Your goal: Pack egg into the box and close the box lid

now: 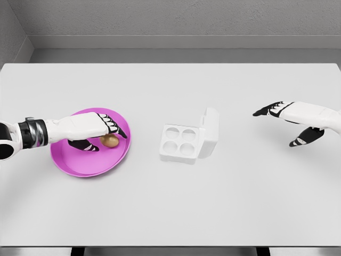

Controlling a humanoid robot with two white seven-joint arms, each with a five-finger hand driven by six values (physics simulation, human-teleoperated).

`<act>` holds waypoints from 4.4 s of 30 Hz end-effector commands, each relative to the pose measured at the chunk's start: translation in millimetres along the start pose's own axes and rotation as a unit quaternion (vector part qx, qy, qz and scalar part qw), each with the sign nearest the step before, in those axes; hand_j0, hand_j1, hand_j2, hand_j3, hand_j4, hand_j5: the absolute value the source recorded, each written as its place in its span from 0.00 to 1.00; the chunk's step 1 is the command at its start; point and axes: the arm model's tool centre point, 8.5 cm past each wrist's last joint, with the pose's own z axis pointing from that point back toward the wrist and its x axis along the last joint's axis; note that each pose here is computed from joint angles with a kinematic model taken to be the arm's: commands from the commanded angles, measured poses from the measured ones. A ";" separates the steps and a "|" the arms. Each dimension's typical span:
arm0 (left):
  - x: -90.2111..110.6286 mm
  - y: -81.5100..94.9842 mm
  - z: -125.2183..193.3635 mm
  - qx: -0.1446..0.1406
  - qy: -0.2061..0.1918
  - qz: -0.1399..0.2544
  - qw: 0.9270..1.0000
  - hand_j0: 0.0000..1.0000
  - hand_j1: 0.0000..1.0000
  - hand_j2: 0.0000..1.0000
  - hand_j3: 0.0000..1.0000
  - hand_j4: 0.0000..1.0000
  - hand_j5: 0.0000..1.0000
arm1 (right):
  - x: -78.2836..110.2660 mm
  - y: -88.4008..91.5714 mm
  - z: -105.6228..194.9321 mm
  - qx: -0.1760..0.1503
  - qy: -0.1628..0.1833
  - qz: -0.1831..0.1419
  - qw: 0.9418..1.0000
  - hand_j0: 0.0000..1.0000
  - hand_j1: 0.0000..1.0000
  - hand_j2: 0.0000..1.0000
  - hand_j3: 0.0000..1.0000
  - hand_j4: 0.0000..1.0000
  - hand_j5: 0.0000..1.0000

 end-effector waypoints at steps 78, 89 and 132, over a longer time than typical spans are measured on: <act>59.8 55.2 4.9 0.109 -0.115 0.008 0.987 0.38 0.38 0.38 0.38 0.38 0.38 | 1.2 -0.7 1.4 0.000 -0.002 0.001 1.000 1.00 1.00 1.00 1.00 1.00 1.00; 83.5 58.7 -27.4 0.135 -0.159 0.026 0.978 0.37 0.37 0.37 0.37 0.37 0.37 | 1.8 -1.9 1.7 0.000 -0.002 0.003 1.000 1.00 1.00 1.00 1.00 1.00 1.00; 88.5 61.3 -87.9 0.223 -0.260 0.233 0.910 0.32 0.32 0.32 0.32 0.32 0.32 | -16.7 12.9 5.5 0.020 0.005 -0.008 1.000 1.00 1.00 1.00 1.00 1.00 1.00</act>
